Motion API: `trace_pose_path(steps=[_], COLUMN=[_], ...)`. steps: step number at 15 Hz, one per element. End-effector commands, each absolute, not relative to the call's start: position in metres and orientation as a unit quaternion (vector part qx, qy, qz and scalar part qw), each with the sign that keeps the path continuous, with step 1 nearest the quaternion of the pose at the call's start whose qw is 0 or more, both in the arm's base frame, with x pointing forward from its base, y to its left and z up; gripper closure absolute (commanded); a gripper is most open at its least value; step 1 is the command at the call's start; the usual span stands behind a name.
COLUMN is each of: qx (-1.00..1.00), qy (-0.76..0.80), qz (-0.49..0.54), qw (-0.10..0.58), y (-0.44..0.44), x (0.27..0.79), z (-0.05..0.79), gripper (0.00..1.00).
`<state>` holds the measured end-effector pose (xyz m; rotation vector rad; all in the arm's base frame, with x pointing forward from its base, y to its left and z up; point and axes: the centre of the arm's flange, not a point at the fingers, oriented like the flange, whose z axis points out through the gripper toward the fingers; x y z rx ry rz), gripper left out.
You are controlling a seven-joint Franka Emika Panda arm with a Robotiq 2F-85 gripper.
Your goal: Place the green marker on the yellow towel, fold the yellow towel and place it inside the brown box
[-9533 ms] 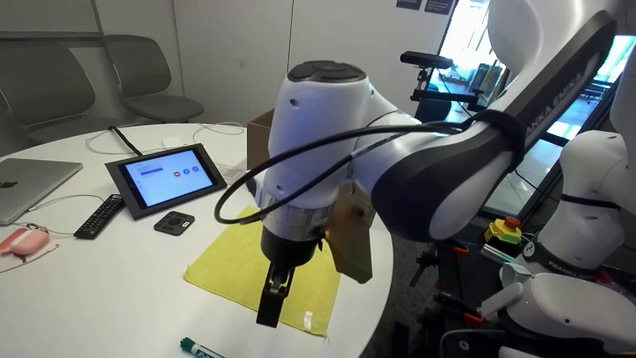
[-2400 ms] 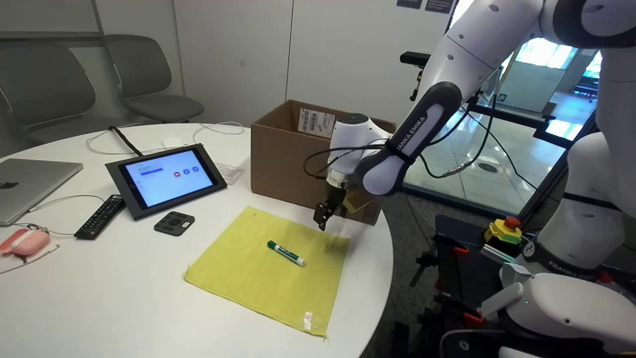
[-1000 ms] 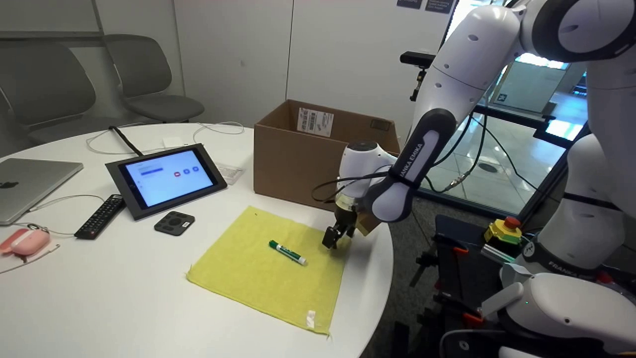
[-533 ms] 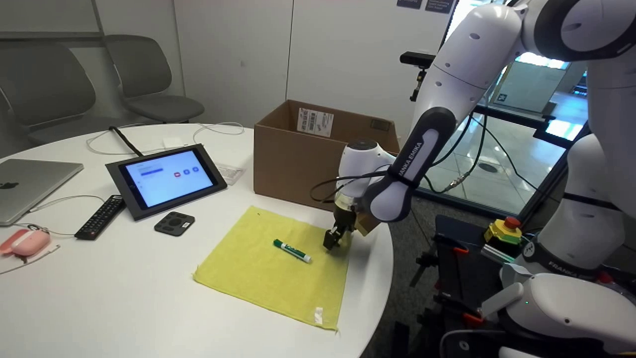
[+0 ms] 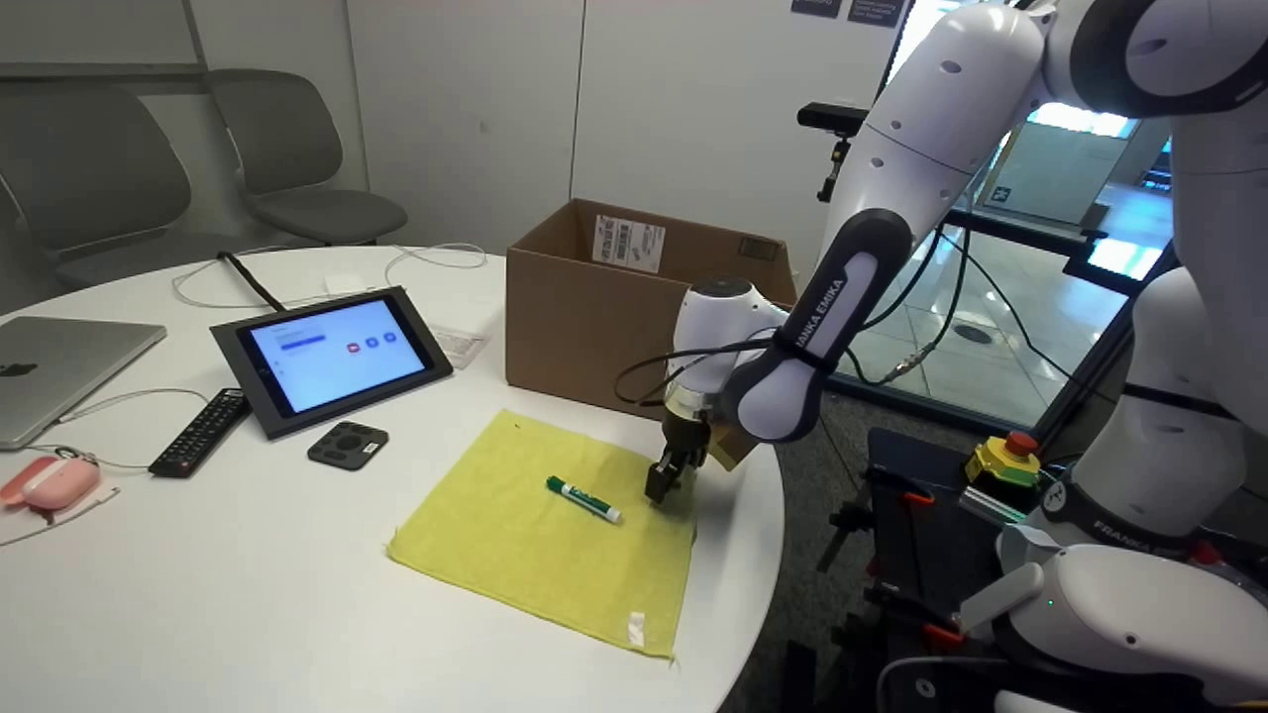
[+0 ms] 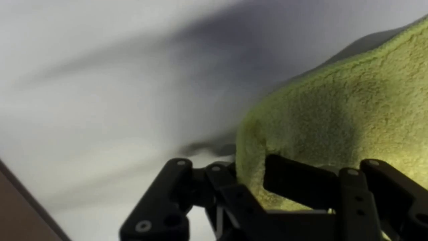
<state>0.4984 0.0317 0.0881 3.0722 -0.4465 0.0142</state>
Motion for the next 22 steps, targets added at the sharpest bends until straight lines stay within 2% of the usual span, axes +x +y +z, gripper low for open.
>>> trace_pose_path(steps=[1,9,14,22], qx=[0.993,0.997,0.996,0.988], qy=[-0.118,-0.037,0.033,0.127], qz=[0.005,0.039,0.032,0.014], qw=[-0.007,-0.053,-0.078,-0.082], y=[0.036,0.068,0.116,0.209], x=[0.503,0.520,0.513,0.486], z=[0.111,0.165,0.162,0.141], gripper=[0.96,0.98,0.98,0.98])
